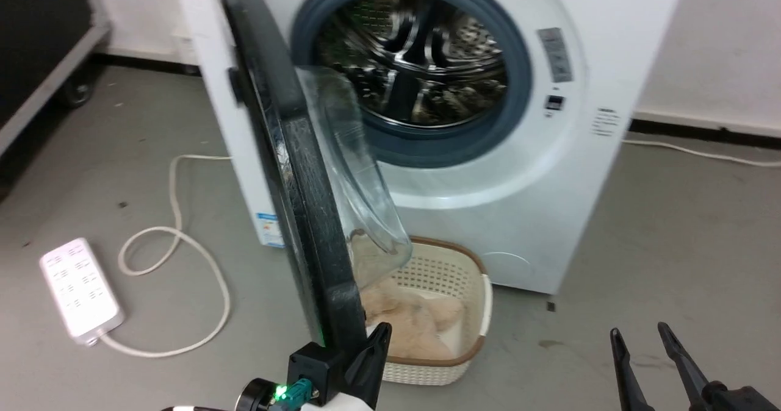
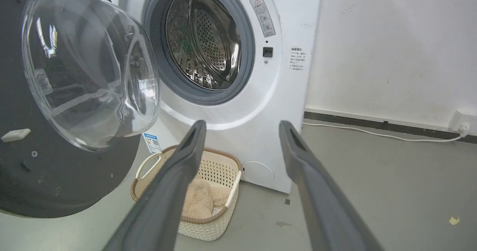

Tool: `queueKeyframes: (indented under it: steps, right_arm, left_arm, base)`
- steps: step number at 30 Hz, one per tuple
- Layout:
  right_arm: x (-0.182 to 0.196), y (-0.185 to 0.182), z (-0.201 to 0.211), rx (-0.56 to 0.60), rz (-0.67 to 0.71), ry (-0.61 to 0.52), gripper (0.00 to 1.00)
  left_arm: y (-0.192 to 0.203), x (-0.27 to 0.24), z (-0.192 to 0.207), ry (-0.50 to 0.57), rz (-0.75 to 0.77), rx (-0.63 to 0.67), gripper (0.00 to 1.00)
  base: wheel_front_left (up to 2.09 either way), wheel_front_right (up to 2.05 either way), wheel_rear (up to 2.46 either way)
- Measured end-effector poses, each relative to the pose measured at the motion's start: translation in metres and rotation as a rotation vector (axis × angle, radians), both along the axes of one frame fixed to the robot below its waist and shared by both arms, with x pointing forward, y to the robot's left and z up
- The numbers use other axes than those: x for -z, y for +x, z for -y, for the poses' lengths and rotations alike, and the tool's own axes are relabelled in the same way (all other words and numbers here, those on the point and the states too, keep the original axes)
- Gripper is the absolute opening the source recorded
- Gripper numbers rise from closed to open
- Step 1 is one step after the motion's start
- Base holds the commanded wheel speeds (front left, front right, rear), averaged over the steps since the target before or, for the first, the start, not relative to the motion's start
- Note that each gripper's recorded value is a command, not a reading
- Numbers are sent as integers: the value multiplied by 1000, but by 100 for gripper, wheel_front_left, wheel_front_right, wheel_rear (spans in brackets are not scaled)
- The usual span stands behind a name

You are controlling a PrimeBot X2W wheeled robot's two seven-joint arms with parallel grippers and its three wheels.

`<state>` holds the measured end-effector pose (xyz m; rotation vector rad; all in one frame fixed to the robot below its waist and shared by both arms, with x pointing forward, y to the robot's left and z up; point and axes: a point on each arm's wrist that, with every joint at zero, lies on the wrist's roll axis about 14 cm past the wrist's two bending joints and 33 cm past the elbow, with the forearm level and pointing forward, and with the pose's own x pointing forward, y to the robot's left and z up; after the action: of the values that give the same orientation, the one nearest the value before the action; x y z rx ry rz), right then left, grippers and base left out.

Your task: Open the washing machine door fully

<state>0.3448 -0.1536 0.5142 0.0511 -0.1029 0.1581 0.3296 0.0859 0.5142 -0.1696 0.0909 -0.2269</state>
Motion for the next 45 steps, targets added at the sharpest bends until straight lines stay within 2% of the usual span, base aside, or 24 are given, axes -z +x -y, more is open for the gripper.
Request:
queueKeyframes:
  steps: [7,10,11,19,23,29,30,35,40,45]
  right_arm:
    - [-2,11,-38,-117,2,8,100]
    - [-2,15,-54,-166,2,9,100]
    - [-1,19,-68,-208,-2,10,100]
    - [13,24,-98,-299,-43,5,100]
    - [17,33,-101,-306,-49,-1,100]
    - [28,49,-98,-291,-77,-24,100]
    - [34,56,-92,-271,-91,-31,100]
    - [47,64,-82,-241,-126,-38,100]
    - [53,69,-77,-223,-143,-39,100]
    - [52,68,-71,-207,-139,-47,100]
  left_arm:
    - [-10,4,-54,24,-8,-152,0]
    - [-19,3,-93,64,-10,-254,0]
    - [-29,0,-132,91,-12,-350,0]
    - [-55,-3,-222,169,-57,-561,0]
    - [-54,-2,-248,201,-86,-597,0]
    - [-29,-3,-283,232,-119,-625,0]
    - [-18,-5,-309,263,-133,-664,0]
    - [-1,-14,-350,317,-122,-737,0]
    - [14,-16,-372,329,-107,-776,0]
    - [21,-19,-374,340,-61,-767,0]
  base:
    - [0,0,0]
    - [0,0,0]
    - [0,0,0]
    - [0,0,0]
    - [0,0,0]
    - [0,0,0]
    - [0,0,0]
    - [0,0,0]
    - [0,0,0]
    - [0,0,0]
